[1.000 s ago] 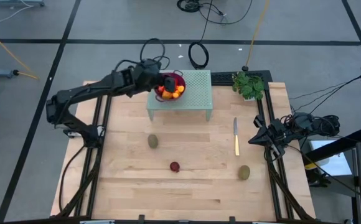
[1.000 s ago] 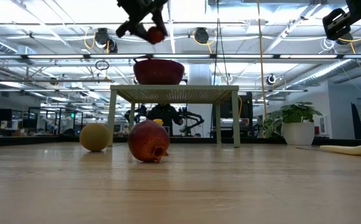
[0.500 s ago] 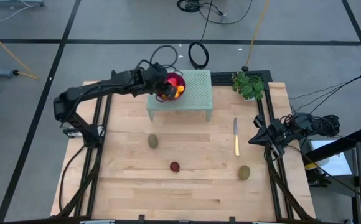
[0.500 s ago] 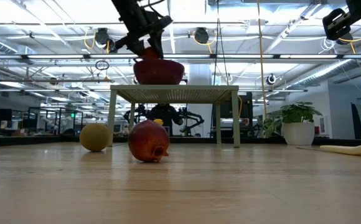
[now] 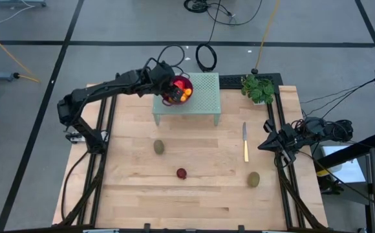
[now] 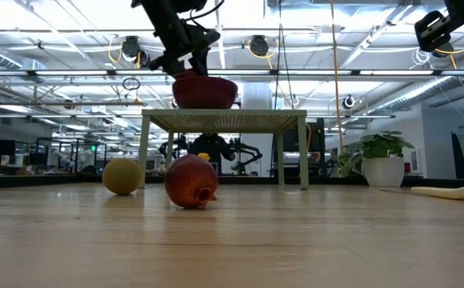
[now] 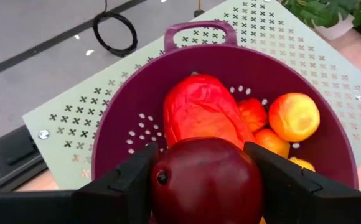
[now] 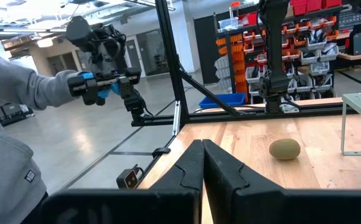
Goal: Pick & Place Fruit
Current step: Put the left pomegranate into the violet strainer bowl on the shelf, then put the pomegranate into the violet strainer bowl on the shelf
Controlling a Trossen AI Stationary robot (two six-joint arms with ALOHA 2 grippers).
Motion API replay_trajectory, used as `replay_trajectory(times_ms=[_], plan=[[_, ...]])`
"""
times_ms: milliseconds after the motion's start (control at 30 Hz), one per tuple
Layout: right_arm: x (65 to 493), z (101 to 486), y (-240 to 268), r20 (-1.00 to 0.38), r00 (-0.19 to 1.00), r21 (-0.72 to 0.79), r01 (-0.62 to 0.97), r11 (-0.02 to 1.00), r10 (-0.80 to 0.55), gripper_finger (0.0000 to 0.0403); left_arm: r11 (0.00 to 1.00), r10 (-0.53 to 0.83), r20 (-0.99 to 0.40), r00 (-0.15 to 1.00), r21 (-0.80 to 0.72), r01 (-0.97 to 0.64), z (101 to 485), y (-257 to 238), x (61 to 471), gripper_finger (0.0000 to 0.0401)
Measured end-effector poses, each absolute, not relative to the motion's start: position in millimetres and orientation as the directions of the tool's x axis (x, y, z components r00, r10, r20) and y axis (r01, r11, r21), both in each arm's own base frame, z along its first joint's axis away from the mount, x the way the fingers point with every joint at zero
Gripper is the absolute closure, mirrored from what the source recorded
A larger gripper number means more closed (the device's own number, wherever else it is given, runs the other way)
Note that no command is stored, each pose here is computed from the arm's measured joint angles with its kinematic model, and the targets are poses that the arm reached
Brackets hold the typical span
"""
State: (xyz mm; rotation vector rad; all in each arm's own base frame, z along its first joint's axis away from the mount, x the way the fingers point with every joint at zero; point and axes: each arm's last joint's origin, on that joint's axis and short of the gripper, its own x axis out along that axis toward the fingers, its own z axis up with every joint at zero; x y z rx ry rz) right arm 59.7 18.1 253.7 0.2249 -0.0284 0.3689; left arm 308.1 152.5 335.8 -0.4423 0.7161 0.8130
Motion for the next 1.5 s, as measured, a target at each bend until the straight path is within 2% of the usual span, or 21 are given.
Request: replay_trajectory(times_ms=[200,700,967,1067,1233,1500], plan=[[59.7,253.7,18.1,0.068,0.933,0.213,-0.361,0.908,0.354,0.0403,0.616,0.482,-0.731,0.483,-0.109,-0.78,335.4,156.3,306.0,0.0173],[59.6,254.3,18.1,0.075,0.932,0.212,-0.362,0.908,0.354,0.0403,0.612,0.464,-0.732,0.498,-0.141,-0.778,336.7,155.8,305.1,0.0106],[59.6,254.4,18.1,0.075,0.932,0.212,-0.362,0.908,0.354,0.0403,0.569,0.492,-0.666,0.56,-0.241,-0.786,364.8,147.9,285.4,0.0105],[59.6,254.5,18.1,0.076,0.932,0.212,-0.362,0.908,0.354,0.0403,0.546,0.481,-0.623,0.617,-0.337,-0.767,382.7,134.4,273.8,0.0105],[59.6,254.5,18.1,0.076,0.932,0.212,-0.362,0.908,0.354,0.0403,0.57,0.431,-0.56,0.707,-0.439,-0.695,405.3,102.4,261.5,0.0105],[59.6,254.4,18.1,0.075,0.932,0.212,-0.362,0.908,0.355,0.0403,0.629,0.282,-0.578,0.765,-0.491,-0.603,410.7,41.8,260.9,0.0105]])
